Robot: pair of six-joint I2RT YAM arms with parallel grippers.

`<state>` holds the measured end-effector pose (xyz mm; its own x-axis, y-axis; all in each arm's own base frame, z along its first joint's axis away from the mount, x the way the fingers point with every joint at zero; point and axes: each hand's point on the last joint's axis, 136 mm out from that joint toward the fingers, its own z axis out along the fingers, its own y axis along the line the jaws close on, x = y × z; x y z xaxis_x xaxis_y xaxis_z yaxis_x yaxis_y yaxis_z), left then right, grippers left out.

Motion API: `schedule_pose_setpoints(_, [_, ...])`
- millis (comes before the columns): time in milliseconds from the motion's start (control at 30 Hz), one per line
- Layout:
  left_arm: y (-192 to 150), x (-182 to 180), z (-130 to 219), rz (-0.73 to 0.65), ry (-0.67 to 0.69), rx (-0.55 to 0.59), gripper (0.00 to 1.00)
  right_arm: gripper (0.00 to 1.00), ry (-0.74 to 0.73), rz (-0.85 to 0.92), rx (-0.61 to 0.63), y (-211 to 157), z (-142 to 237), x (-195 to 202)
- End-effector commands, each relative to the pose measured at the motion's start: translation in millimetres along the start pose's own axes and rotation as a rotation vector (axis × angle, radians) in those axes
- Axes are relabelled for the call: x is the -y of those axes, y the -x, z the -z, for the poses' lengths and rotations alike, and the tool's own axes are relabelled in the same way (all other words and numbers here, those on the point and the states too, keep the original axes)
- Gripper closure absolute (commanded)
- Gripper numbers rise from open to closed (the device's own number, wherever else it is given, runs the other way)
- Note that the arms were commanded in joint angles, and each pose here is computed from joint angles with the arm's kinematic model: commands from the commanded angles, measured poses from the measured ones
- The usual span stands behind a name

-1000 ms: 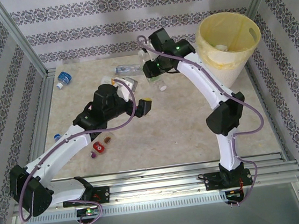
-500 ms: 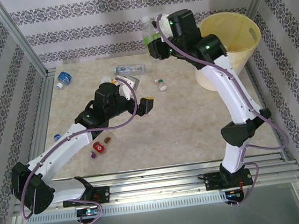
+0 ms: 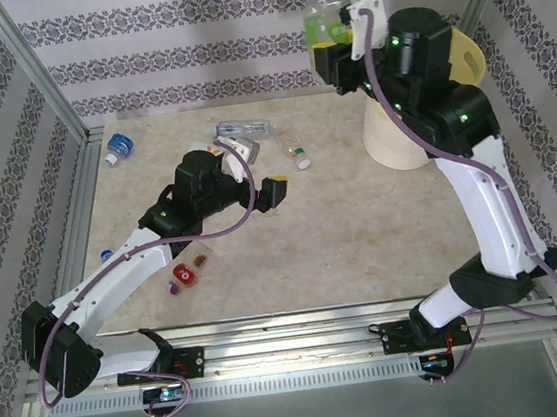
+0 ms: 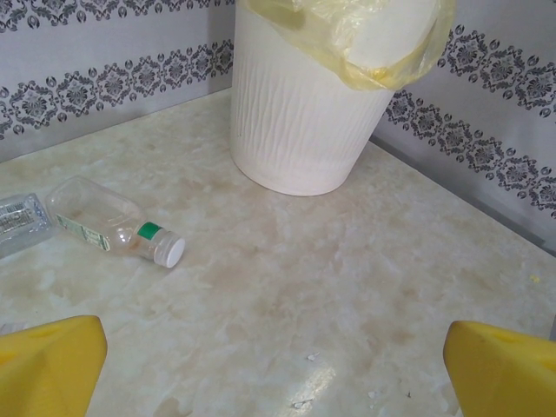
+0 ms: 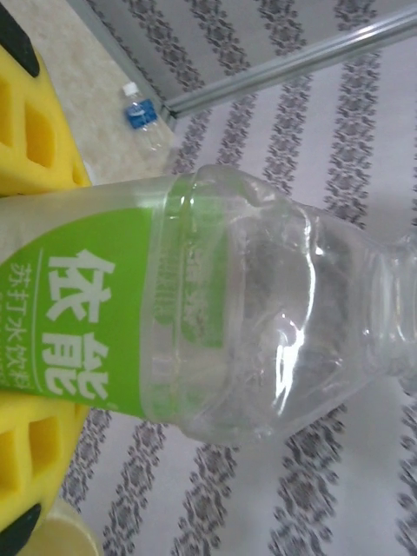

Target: Throw the plastic bottles in the bin

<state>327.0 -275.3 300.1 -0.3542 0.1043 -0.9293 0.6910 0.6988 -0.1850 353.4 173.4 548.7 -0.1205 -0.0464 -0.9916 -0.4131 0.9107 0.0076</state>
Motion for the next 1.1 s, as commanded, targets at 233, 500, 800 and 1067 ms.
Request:
schedule_pose_setpoints(233, [26.3,-0.4,-1.4,0.005,-0.021,0.071,0.0,0.75,-0.155,0.039,0.26,54.6,61.7,40.0])
schedule_pose_setpoints(500, [23.9,-0.9,-1.4,0.01,-0.019,0.061,0.0,0.79,-0.209,0.098,0.373,69.0,86.4,52.5])
schedule_pose_setpoints(800, [23.2,-0.8,2.6,0.013,-0.015,0.062,0.0,0.79,-0.211,0.146,0.365,65.2,84.6,56.2])
schedule_pose_setpoints(1067, [22.1,-0.7,4.4,0.017,-0.013,0.062,0.0,0.79,-0.19,0.203,0.358,62.6,75.7,54.2])
